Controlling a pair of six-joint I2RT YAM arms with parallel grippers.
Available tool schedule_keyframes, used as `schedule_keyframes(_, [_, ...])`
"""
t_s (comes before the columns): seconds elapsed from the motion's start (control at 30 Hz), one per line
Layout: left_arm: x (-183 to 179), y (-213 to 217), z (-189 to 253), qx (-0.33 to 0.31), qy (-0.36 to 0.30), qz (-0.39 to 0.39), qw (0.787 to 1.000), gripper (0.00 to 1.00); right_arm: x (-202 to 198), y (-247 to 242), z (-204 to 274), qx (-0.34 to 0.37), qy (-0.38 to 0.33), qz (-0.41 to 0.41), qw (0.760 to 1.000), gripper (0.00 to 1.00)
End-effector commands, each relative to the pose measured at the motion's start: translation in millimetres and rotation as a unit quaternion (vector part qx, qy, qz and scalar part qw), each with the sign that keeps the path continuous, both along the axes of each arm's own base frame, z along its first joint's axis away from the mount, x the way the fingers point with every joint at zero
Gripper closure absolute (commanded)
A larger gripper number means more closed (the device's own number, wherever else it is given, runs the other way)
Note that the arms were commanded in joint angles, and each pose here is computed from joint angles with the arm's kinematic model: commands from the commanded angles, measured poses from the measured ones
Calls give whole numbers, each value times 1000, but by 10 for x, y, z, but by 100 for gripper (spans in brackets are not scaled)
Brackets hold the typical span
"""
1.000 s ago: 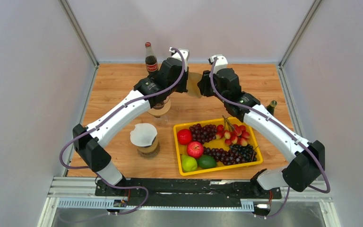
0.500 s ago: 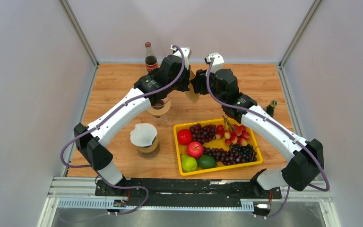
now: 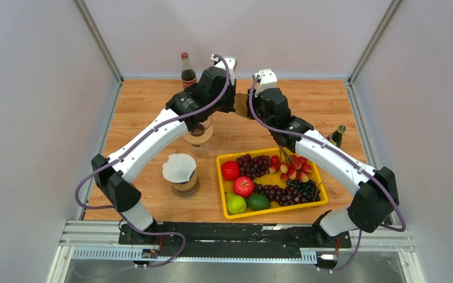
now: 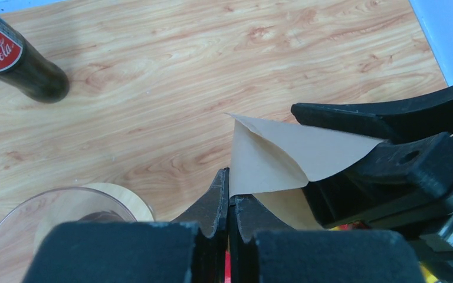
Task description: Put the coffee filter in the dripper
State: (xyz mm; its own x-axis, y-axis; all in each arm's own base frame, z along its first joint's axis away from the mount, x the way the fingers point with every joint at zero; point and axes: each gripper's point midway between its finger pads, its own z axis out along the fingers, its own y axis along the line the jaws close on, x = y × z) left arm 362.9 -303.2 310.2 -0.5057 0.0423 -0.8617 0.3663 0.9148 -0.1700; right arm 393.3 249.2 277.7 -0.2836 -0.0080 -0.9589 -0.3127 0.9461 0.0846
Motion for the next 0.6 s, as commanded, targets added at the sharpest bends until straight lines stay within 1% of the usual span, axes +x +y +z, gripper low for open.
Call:
schedule_keyframes(0.0, [-7, 38, 121, 12, -14, -3, 1000, 100, 37, -130, 156, -9, -21, -31, 999, 73])
schedule_keyframes(0.07, [-22, 66, 80, 25, -12, -7, 1000, 100, 32, -155, 183, -10, -24, -36, 999, 77])
schedule_keyframes(0.13, [-35, 99, 25, 40, -7, -8, 999, 100, 28, -188, 194, -10, -26, -43, 999, 78])
schedule_keyframes(0.27, [-53, 197, -36, 66, -5, -2, 998, 100, 8, -250, 219, -9, -21, -56, 998, 78])
schedule_keyframes(0.4, [-73, 238, -46, 77, -7, -4, 997, 100, -24, -247, 224, -10, -8, -51, 999, 77])
schedule_keyframes(0.5, [-59, 247, -32, 76, -10, -2, 997, 100, -91, -119, 208, -15, 0, -4, 1000, 73])
schedule_keyframes(0.57, [-38, 248, -19, 76, -13, 3, 997, 100, -174, 25, 201, -10, 6, 46, 999, 70])
